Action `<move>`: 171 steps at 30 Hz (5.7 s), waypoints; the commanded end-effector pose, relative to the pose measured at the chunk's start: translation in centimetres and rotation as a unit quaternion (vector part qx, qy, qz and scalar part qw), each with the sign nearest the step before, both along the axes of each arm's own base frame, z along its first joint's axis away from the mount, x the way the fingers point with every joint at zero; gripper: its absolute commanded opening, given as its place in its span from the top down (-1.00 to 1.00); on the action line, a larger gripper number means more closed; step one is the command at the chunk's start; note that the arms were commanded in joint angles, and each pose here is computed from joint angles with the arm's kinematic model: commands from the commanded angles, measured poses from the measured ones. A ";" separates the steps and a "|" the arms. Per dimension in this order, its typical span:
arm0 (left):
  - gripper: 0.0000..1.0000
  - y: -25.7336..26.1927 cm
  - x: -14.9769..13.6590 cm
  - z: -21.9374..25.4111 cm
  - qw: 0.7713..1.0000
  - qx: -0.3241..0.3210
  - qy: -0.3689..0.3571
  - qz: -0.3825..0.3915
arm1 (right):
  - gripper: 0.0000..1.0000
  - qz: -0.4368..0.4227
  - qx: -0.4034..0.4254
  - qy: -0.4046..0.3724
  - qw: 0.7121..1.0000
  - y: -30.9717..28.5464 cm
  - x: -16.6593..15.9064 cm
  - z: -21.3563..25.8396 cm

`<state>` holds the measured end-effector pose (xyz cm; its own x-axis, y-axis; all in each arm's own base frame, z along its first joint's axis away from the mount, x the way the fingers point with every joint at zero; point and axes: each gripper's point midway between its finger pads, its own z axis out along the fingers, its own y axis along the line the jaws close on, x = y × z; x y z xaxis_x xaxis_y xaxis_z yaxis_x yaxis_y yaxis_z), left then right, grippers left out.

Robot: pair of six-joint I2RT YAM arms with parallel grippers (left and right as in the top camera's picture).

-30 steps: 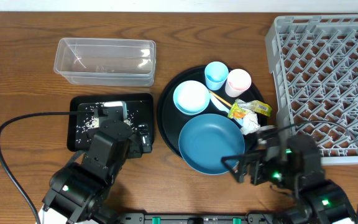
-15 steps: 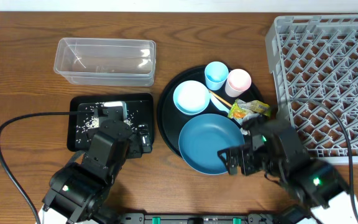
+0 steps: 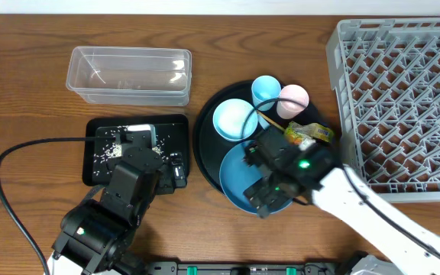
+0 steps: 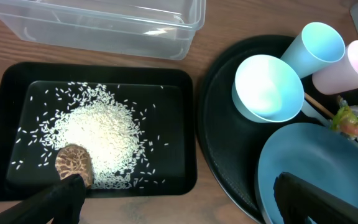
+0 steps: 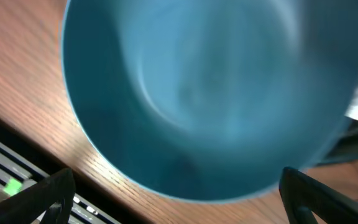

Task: Sort waste into correct bins and load items into the dishwasher rack
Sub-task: 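Reach the right gripper toward the blue plate's near rim, then grasp the blue plate rim with the right gripper, then lift the blue plate and carry it to the grey dish rack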

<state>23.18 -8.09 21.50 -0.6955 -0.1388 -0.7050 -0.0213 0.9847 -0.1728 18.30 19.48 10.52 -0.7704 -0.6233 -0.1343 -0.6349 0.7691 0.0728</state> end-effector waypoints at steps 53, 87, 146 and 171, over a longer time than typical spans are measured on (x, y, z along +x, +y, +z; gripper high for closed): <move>-0.96 0.4 0.2 0.6 1.000 0.006 -0.010 0.008 | 0.98 0.013 0.165 0.029 0.986 4.9 0.9 4.2; -0.96 0.4 0.2 0.6 1.000 0.006 -0.010 0.008 | -0.37 -0.043 0.051 0.044 0.997 2.9 2.6 -2.9; -0.96 0.4 0.2 0.6 1.000 0.006 -0.010 0.008 | 0.98 -0.111 0.201 -0.051 0.972 2.1 3.7 10.6; -0.96 0.4 0.2 0.6 1.000 0.006 -0.010 0.008 | 0.99 -0.259 0.392 -0.322 0.822 -18.7 14.8 23.4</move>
<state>23.18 -8.09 21.52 -0.6950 -0.1390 -0.7054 -0.0212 0.9847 -0.1732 32.53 0.31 32.58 -0.5365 0.2412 -0.8087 -0.1739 0.9061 0.3856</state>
